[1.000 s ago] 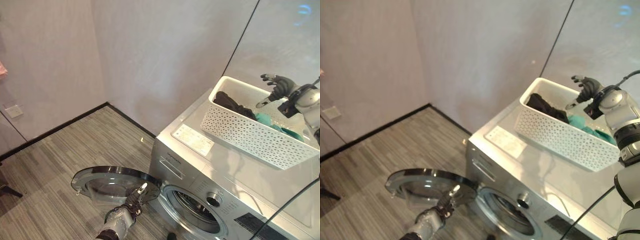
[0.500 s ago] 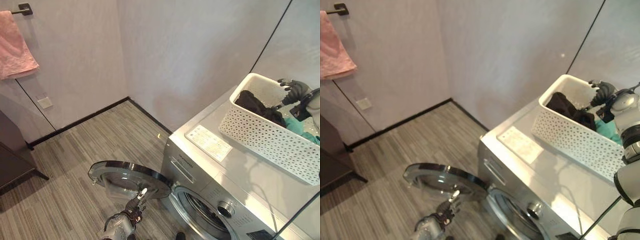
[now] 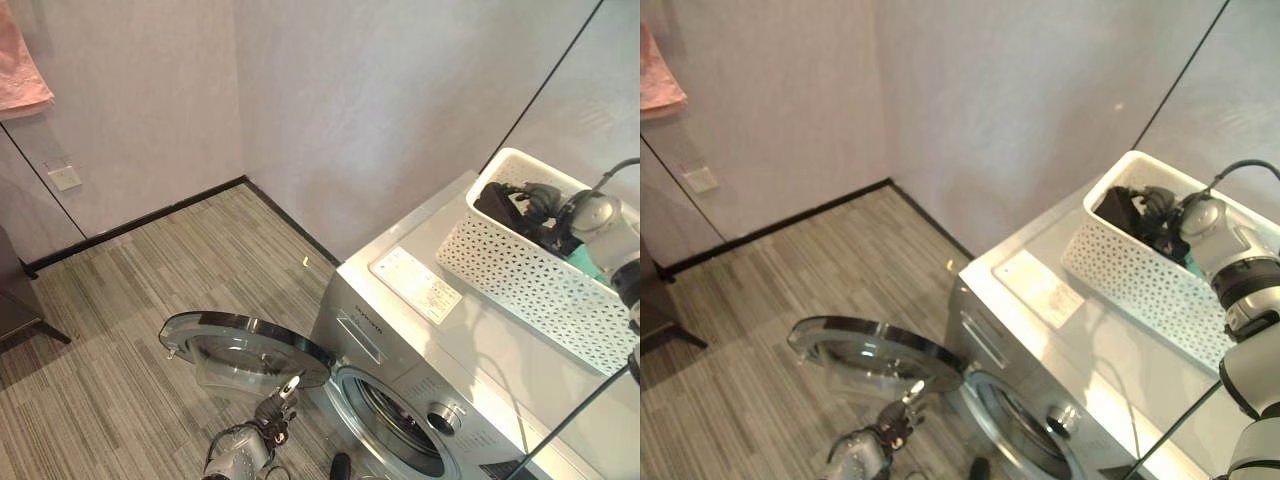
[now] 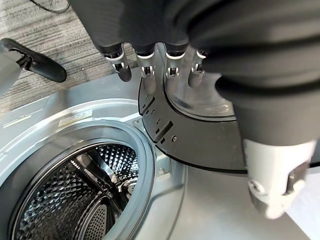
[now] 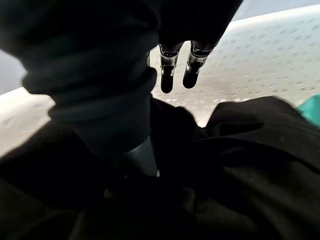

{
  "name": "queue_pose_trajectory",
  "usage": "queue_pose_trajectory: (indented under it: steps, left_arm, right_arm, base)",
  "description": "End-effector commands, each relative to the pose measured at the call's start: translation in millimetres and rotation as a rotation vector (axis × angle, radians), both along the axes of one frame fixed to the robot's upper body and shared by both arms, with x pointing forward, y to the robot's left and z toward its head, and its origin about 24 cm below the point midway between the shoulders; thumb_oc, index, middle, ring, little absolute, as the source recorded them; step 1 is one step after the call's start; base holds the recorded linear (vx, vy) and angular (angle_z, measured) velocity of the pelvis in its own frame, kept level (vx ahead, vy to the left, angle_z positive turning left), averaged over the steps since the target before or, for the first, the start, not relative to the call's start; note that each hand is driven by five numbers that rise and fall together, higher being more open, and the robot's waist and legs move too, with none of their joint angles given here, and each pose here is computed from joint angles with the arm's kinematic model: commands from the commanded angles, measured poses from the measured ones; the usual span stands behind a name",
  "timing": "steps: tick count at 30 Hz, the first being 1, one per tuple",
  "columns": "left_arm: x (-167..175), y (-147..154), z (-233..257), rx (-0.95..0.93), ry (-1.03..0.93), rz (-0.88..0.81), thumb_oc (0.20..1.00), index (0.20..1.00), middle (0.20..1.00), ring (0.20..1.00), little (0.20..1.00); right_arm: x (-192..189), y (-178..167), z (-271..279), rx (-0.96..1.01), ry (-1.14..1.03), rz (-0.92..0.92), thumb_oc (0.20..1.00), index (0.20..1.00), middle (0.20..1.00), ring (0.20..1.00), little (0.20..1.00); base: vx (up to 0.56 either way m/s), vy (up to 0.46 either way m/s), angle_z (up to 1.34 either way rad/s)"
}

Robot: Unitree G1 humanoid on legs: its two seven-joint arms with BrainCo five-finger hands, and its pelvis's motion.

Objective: Grab the laundry basket,head to the washer,open it,put in the laundry and shut it.

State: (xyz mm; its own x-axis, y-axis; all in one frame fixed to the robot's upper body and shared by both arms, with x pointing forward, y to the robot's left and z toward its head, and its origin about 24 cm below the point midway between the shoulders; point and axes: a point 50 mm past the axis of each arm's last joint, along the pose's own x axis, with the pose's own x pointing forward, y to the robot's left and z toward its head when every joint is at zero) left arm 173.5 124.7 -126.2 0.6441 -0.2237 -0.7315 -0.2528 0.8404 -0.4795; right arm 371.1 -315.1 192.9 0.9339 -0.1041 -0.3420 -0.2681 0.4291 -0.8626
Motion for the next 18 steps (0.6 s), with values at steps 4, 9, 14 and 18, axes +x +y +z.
queue_pose_trajectory:
  steps: [4,9,14,18]
  left_arm:
    - [20.4,-22.0,13.6,-0.059,-0.09,-0.083,1.0,1.0,1.0,1.0,1.0]
    - [18.7,-21.2,13.8,-0.071,-0.097,-0.083,1.0,1.0,1.0,1.0,1.0]
    - [12.3,-21.9,11.6,-0.08,-0.091,-0.095,1.0,1.0,1.0,1.0,1.0]
    - [13.2,-24.8,12.8,-0.082,-0.1,-0.111,1.0,1.0,1.0,1.0,1.0]
  right_arm:
    - [-2.0,-1.0,3.6,-0.063,0.078,0.031,1.0,1.0,1.0,1.0,1.0]
    - [-9.2,-0.8,-9.9,-0.07,0.164,0.067,1.0,1.0,1.0,1.0,1.0]
    - [-16.1,-3.5,-23.3,-0.057,0.21,0.077,1.0,1.0,1.0,1.0,1.0]
    - [-17.7,1.8,-35.8,-0.035,0.264,0.095,1.0,1.0,1.0,1.0,1.0]
  base:
    - [-0.01,-0.004,-0.03]
    - [-0.04,-0.019,0.0]
    - [-0.01,-0.017,0.06]
    - [0.0,-0.004,-0.01]
